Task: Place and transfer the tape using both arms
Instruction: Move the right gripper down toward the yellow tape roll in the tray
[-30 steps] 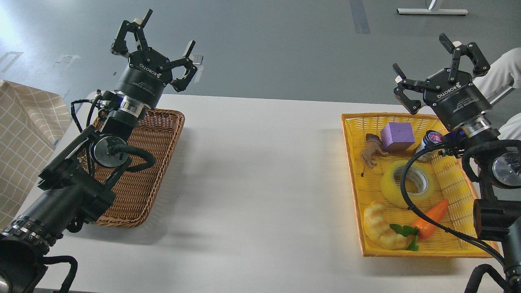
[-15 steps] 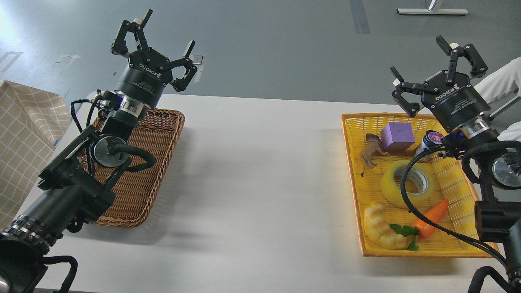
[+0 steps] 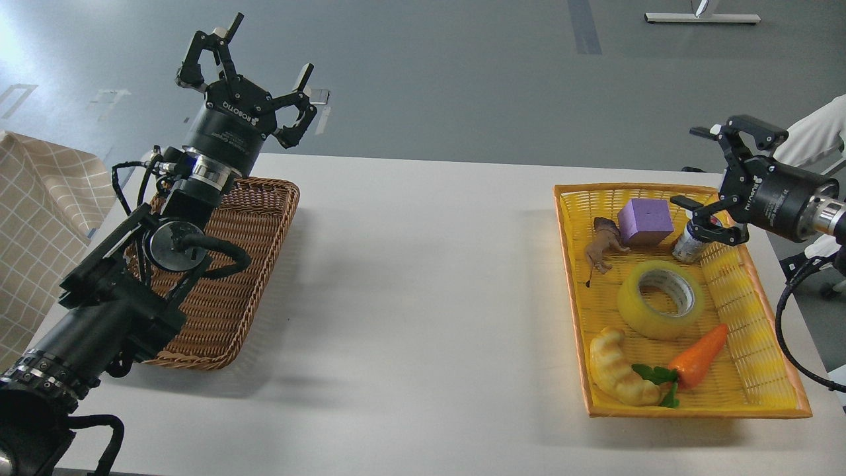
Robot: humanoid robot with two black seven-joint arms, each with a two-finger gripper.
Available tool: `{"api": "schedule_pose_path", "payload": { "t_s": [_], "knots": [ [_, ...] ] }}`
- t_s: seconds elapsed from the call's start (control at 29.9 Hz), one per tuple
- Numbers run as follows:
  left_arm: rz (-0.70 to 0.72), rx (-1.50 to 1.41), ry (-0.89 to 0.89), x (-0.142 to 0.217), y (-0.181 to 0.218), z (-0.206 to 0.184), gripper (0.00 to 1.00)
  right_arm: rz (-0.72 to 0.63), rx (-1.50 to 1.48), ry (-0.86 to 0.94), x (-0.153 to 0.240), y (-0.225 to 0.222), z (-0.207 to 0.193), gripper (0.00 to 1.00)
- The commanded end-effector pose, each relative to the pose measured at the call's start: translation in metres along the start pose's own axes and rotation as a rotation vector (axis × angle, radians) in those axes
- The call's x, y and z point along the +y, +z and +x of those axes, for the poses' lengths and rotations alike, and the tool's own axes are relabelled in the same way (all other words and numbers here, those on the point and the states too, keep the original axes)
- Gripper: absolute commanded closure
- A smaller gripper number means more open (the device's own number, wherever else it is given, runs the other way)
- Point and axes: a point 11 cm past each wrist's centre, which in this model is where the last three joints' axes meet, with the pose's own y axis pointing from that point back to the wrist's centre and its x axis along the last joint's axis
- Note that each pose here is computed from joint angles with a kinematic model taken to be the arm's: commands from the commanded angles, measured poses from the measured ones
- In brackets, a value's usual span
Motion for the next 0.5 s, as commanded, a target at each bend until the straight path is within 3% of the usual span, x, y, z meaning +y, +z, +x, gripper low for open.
{"api": "schedule_pose_path", "payload": {
  "t_s": [0.0,0.27,0.47],
  "knots": [
    [0.000,0.000,0.000,0.000,0.000,0.000,0.01,-0.115,0.153,0.053,0.004,0.005,0.007,0.00],
    [-0.001,-0.015,0.004,0.001,0.006,0.003,0.01,-0.268,0.617,0.228,0.011,-0.022,0.019,0.00],
    [-0.011,-0.018,0.007,0.001,0.010,0.004,0.01,-0.288,0.896,0.245,0.022,-0.036,-0.006,0.00]
  ]
}}
